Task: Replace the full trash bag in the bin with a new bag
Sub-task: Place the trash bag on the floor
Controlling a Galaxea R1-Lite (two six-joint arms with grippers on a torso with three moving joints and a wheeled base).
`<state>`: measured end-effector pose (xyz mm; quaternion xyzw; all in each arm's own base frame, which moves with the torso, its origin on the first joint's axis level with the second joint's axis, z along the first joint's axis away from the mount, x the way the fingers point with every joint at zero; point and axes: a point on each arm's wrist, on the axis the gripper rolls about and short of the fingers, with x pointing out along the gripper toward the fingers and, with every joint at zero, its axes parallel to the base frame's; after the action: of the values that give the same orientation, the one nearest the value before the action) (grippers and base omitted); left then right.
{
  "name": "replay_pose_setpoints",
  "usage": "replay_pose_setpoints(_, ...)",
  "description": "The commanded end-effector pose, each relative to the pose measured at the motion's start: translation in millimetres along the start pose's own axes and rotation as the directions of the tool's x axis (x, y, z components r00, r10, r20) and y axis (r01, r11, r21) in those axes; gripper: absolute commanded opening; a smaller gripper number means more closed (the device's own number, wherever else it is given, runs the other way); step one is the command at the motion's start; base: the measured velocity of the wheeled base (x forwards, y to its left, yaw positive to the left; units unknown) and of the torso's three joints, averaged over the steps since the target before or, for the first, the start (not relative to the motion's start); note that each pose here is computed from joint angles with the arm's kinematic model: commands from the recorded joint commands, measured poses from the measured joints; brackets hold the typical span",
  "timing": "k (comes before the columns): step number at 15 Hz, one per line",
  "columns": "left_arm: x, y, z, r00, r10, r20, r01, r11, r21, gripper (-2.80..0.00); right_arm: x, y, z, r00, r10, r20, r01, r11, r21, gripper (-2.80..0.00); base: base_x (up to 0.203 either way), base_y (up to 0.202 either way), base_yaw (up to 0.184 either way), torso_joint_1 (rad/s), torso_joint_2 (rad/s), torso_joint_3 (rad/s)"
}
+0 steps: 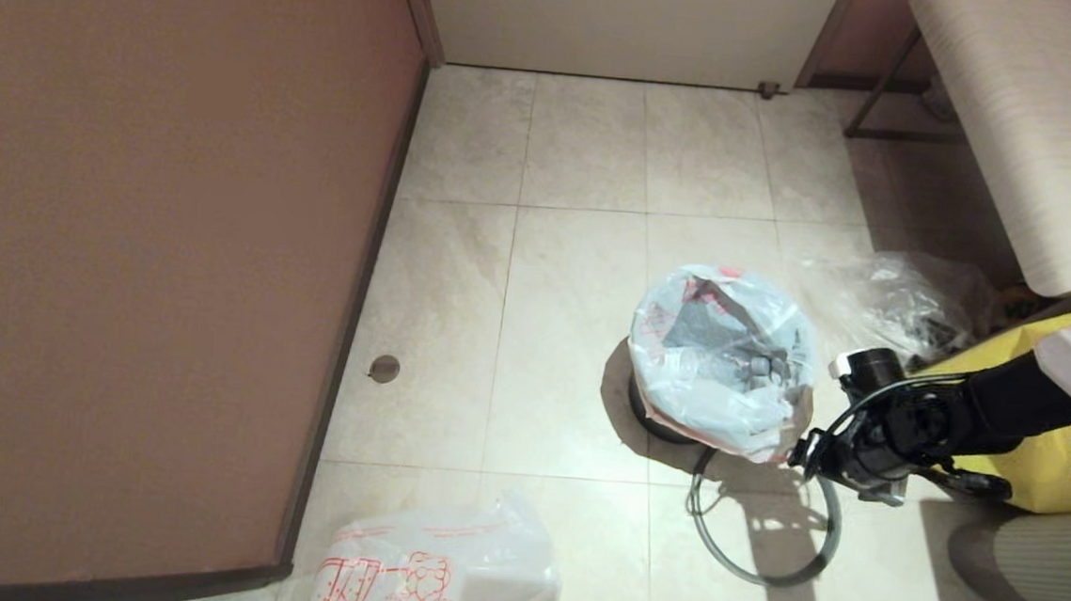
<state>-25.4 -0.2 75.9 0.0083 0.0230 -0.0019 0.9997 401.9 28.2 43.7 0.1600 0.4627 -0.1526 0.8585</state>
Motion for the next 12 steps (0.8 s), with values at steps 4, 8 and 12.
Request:
replay_pose_setpoints(4,0.1,0.0,0.0,1.000,0.000,-0.002,0.000,1.000,0.000,-2.80,24.5,-5.4,15.0,0.999,-0.014,0.033,0.013,1.000,0.011,0.00,0.000,0.000,0.000,0.000,0.00,0.000)
replay_pose_setpoints(8,0.1,0.0,0.0,1.000,0.000,-0.002,0.000,1.000,0.000,-2.80,18.7,-3.7,22.2,0.999,0.029,0.046,-0.030,0.999,0.020,0.00,0.000,0.000,0.000,0.000,0.00,0.000)
replay_pose_setpoints(12,0.1,0.0,0.0,1.000,-0.001,-0.002,0.001,1.000,0.000,-2.80,29.6,-4.7,18.2,0.999,0.026,0.032,-0.027,0.999,0.021,0.00,0.000,0.000,0.000,0.000,0.00,0.000)
